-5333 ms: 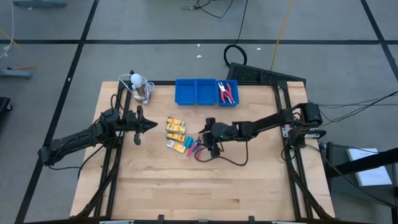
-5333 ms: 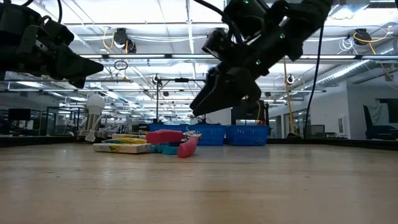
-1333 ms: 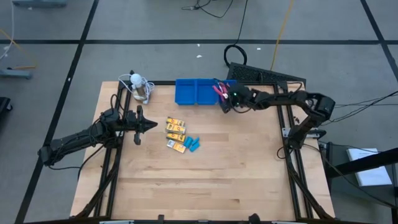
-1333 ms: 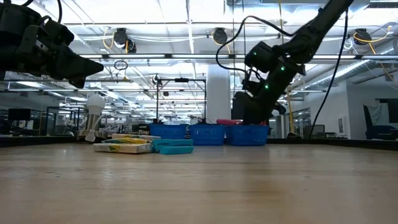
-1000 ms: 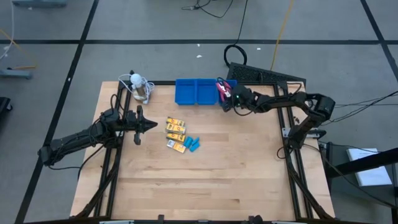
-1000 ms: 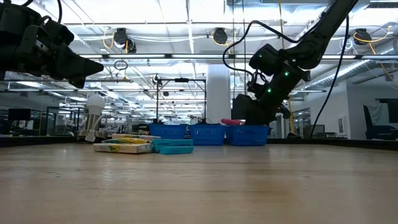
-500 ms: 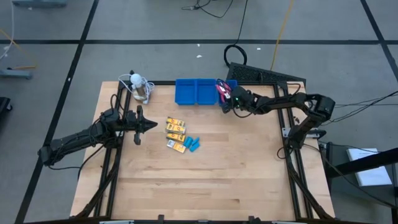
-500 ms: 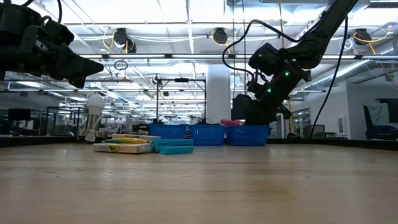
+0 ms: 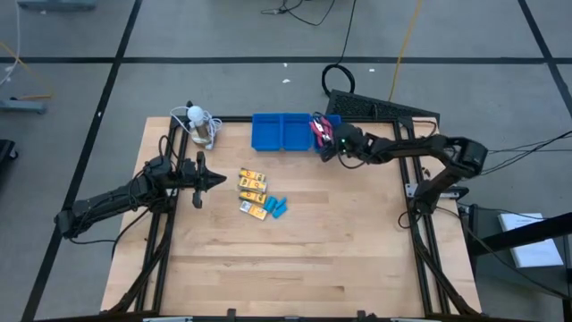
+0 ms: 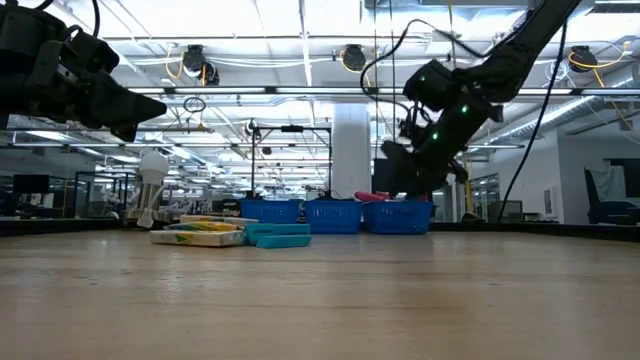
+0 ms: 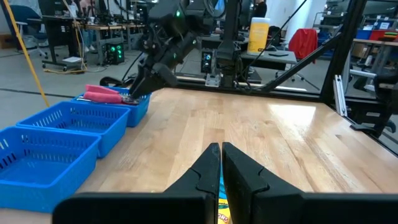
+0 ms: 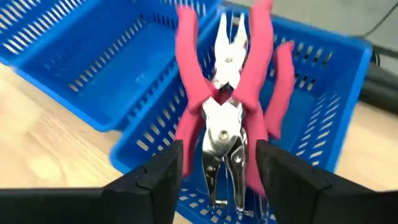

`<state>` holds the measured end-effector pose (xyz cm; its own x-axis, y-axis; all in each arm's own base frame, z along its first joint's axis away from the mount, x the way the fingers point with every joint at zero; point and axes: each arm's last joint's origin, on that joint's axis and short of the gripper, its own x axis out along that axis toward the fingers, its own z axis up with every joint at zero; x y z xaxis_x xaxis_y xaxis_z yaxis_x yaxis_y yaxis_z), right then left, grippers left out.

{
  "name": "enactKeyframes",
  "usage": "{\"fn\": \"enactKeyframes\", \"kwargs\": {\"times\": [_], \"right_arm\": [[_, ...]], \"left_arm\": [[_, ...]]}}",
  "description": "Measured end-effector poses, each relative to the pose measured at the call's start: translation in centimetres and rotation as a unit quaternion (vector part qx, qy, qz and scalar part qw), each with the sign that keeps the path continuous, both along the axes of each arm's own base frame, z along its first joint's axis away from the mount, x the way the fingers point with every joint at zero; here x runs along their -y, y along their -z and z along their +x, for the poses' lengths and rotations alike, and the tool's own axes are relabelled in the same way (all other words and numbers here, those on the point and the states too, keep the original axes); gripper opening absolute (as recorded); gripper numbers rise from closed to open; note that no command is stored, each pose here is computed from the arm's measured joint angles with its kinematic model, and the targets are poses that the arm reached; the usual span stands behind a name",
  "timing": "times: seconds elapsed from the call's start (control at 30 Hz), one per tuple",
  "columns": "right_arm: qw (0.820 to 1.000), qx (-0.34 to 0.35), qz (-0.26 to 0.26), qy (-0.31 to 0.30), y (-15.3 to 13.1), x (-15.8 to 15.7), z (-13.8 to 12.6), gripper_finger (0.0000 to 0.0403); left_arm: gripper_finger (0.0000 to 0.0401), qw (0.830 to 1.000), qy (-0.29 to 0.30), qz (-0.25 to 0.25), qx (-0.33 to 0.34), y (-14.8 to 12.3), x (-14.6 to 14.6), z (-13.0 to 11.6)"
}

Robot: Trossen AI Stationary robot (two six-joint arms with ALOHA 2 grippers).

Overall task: Pick & Place School Supplies
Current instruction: Put the red ticket punch into the right blue bin, then put the crayon box into the left blue bin

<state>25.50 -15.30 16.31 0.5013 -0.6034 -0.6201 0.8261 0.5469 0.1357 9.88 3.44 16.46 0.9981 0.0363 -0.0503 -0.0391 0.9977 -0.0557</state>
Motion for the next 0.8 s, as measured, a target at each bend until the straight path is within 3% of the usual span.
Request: {"fn": "enactKeyframes", "kwargs": {"times": [0.2, 0.4, 0.57, 0.8], "right_arm": [[0.999, 0.037, -0.019, -0.034, -4.1, -1.1, -1.5, 0.0224], [0.981, 0.094, 0.025, -0.165, -8.0, -4.1, -3.9, 0.023], [0.947, 0.142, 0.006, -0.287, -8.9, -8.4, -6.4, 0.0223], [0.888, 0.222, -0.106, -0.389, -7.5, -12.5, -10.1, 0.0216]], "left_arm": [[0.0019, 1.0, 0.0, 0.0, 0.0, 0.0, 0.0, 0.0], [0.0019, 1.0, 0.0, 0.0, 0.0, 0.0, 0.0, 0.0], [0.0019, 1.0, 0.0, 0.0, 0.0, 0.0, 0.0, 0.0], [0.0019, 1.0, 0.0, 0.0, 0.0, 0.0, 0.0, 0.0]]}}
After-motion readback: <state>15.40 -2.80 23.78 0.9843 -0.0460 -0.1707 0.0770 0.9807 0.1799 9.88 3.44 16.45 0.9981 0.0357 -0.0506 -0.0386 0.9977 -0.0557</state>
